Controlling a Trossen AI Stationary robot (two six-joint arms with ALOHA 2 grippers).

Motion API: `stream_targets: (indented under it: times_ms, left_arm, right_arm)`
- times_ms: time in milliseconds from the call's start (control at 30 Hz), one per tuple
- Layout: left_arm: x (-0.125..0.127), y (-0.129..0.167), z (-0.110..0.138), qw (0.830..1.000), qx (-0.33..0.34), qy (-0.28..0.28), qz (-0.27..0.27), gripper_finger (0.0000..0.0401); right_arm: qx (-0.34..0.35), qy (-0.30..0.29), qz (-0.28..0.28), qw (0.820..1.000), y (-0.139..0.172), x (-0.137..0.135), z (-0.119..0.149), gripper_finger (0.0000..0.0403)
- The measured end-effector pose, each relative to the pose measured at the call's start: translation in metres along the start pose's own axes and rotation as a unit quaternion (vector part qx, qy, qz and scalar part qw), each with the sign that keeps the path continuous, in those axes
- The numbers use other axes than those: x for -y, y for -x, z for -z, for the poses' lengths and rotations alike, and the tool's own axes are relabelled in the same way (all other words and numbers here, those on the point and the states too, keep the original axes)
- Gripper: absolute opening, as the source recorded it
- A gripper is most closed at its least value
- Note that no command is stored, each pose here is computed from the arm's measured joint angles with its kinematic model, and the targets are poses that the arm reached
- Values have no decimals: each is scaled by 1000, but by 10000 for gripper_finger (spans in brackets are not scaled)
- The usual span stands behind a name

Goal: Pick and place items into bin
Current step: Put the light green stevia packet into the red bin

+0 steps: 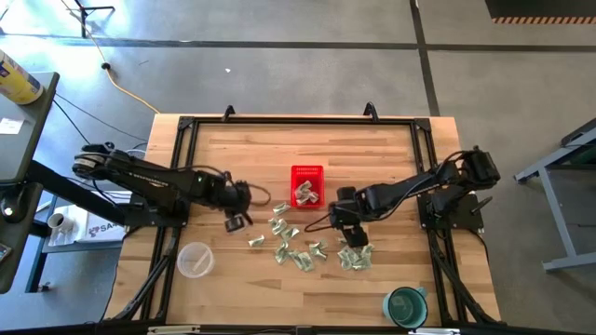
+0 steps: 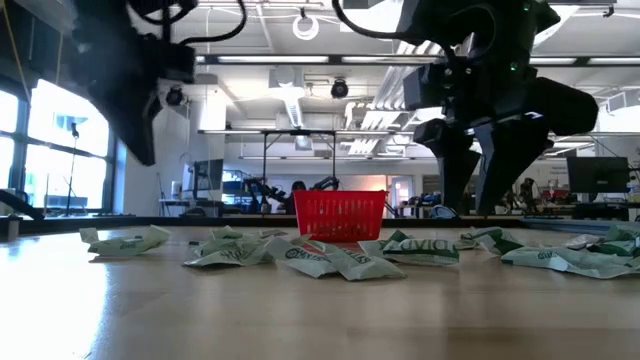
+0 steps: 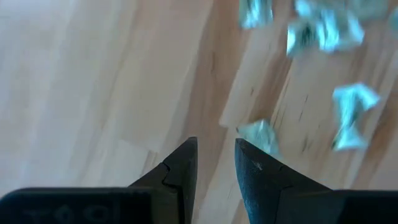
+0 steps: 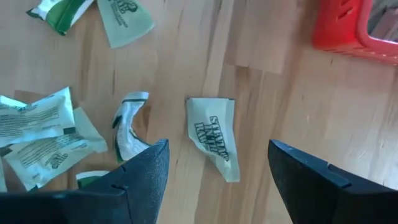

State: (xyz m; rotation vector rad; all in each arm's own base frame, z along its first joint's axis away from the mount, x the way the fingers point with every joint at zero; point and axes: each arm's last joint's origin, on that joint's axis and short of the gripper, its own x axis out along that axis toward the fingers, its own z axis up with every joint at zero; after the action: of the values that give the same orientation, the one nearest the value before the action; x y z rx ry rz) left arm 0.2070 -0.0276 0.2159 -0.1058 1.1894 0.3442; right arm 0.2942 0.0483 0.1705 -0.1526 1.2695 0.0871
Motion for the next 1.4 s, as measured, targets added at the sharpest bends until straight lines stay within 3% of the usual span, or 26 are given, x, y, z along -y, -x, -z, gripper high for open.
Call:
stream_targets:
  times_ms: [133,333,667,833,1033,1400]
  left_arm:
    - [7,-13,22,999,-26,-30,22,140]
    - [23,-10,24,995,-18,6,95,147]
    - [25,-28,43,995,-22,-4,93,266]
    - [27,-35,42,995,13,4,104,298]
    - [27,-50,49,997,13,8,80,287]
    - [32,-72,52,998,6,11,53,225]
  right_arm:
    - [5,-1,5,1000,0,-1,-1,262]
    - [6,-31,22,999,0,0,-1,262]
    - [-1,-50,66,997,-3,2,4,262]
    - [-22,-81,67,994,-13,0,18,261]
    - [-24,-102,73,992,-20,-7,27,261]
    - [-15,-134,89,987,-19,-11,27,261]
